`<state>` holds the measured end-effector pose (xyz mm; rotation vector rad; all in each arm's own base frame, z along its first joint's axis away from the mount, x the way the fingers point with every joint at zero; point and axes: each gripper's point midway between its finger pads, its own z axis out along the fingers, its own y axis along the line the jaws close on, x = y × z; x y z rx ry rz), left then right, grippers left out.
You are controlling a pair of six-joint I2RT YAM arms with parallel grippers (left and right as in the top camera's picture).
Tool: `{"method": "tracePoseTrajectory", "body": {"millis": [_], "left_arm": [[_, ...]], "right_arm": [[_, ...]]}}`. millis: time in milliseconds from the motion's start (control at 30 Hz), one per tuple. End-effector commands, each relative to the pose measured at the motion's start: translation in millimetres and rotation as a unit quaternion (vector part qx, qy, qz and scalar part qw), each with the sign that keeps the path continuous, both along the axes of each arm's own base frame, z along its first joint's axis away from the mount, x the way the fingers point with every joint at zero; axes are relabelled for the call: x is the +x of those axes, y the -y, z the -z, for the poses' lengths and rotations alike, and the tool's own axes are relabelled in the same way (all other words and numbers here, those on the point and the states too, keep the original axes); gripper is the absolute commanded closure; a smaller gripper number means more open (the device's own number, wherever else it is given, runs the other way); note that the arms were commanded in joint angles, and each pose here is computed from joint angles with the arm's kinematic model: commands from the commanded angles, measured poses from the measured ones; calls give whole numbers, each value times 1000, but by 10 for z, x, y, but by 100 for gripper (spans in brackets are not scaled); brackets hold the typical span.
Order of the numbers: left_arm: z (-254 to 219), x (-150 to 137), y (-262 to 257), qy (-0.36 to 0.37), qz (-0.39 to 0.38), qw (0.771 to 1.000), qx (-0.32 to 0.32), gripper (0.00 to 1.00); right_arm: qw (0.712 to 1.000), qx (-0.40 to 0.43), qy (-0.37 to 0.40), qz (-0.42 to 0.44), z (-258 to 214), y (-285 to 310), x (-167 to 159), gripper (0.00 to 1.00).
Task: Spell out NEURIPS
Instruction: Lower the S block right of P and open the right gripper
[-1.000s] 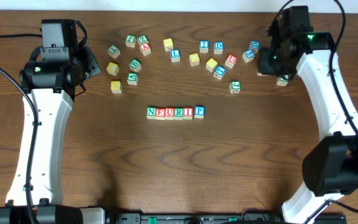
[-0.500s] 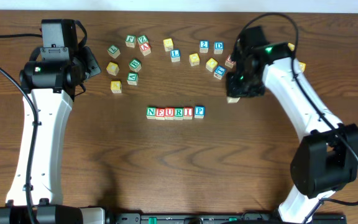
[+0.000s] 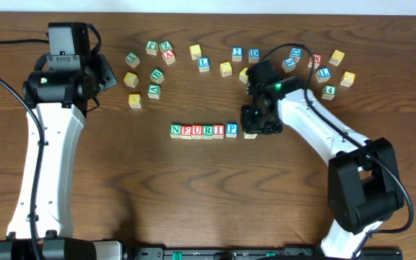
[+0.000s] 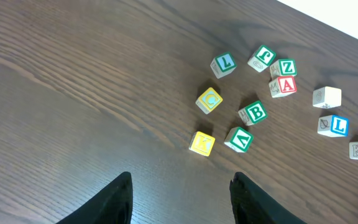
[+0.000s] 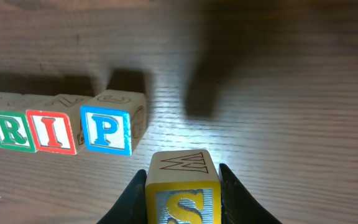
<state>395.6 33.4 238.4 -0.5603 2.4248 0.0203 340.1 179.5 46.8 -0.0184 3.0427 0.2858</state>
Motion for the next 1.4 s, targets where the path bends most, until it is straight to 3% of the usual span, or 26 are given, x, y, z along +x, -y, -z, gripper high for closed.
{"method": "tracePoseTrajectory", "body": {"millis": [0, 1367], "left_arm": [[-31, -4, -21, 2, 0, 1000, 6, 50], [-31, -4, -21, 2, -2, 1000, 5, 50]], "right_arm": [[1000, -23, -7, 16, 106, 5, -51, 84], [999, -34, 10, 16, 285, -78, 56, 80]]}}
